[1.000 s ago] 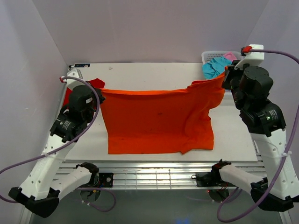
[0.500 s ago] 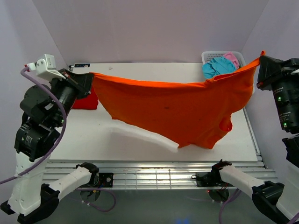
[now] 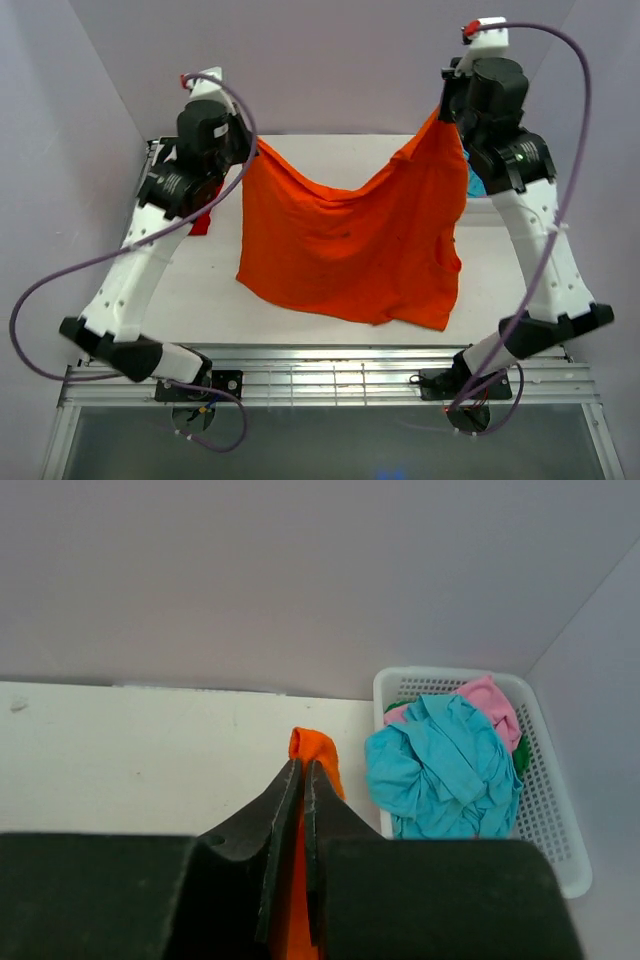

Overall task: Fold and stack the t-shirts
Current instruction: Flatten out the tshirt

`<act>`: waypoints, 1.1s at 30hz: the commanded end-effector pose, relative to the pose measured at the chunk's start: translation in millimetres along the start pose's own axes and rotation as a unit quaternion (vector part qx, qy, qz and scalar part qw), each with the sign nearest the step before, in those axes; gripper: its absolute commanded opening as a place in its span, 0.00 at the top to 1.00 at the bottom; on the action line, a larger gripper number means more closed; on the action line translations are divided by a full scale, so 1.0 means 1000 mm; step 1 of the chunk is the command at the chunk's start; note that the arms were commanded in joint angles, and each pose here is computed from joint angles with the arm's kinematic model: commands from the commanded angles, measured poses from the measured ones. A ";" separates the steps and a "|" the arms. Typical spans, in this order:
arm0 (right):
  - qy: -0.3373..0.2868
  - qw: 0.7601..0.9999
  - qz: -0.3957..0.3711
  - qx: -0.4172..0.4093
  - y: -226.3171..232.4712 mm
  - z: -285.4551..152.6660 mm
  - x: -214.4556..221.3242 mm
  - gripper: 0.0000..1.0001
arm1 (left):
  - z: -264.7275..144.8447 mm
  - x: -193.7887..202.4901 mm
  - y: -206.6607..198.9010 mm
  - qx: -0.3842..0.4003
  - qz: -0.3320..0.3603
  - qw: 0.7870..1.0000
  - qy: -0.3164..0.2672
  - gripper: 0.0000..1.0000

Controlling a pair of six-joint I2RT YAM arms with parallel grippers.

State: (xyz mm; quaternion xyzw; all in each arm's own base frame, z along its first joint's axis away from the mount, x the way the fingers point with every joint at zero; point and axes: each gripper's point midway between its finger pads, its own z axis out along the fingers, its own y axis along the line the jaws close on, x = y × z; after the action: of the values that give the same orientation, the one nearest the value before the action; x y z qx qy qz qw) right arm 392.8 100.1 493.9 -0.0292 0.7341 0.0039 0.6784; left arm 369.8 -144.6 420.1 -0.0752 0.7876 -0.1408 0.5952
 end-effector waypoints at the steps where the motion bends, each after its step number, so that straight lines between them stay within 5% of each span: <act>1: -0.088 0.996 0.006 0.030 -0.010 0.026 -0.058 0.92 | 0.039 -0.032 -0.016 -0.005 0.026 0.999 -0.044 1.00; 6: -0.190 0.981 0.013 0.046 -0.014 0.046 -0.124 0.92 | 0.085 -0.089 -0.052 0.015 0.053 0.993 -0.106 1.00; 8: -0.229 0.972 0.013 0.049 -0.016 0.041 -0.142 0.92 | 0.063 -0.137 -0.062 0.032 0.054 0.983 -0.172 1.00; 14: -0.254 0.965 0.011 0.056 -0.028 0.013 -0.151 0.92 | 0.017 -0.159 -0.047 0.029 0.055 0.970 -0.235 1.00; 25: -0.263 0.965 0.020 0.015 -0.051 -0.108 -0.155 0.92 | -0.108 -0.131 -0.041 0.148 0.021 0.971 -0.188 1.00; 33: -0.365 0.929 0.063 -0.017 -0.083 -0.251 -0.205 0.92 | -0.204 -0.118 -0.054 0.263 -0.026 0.955 -0.137 1.00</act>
State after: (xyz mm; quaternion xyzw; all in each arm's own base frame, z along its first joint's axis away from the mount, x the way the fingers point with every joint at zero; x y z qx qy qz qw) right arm 221.8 27.5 685.6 0.0019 0.4964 0.0387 0.8672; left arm 230.1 -118.2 611.7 0.0161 0.6032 -0.2902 0.7428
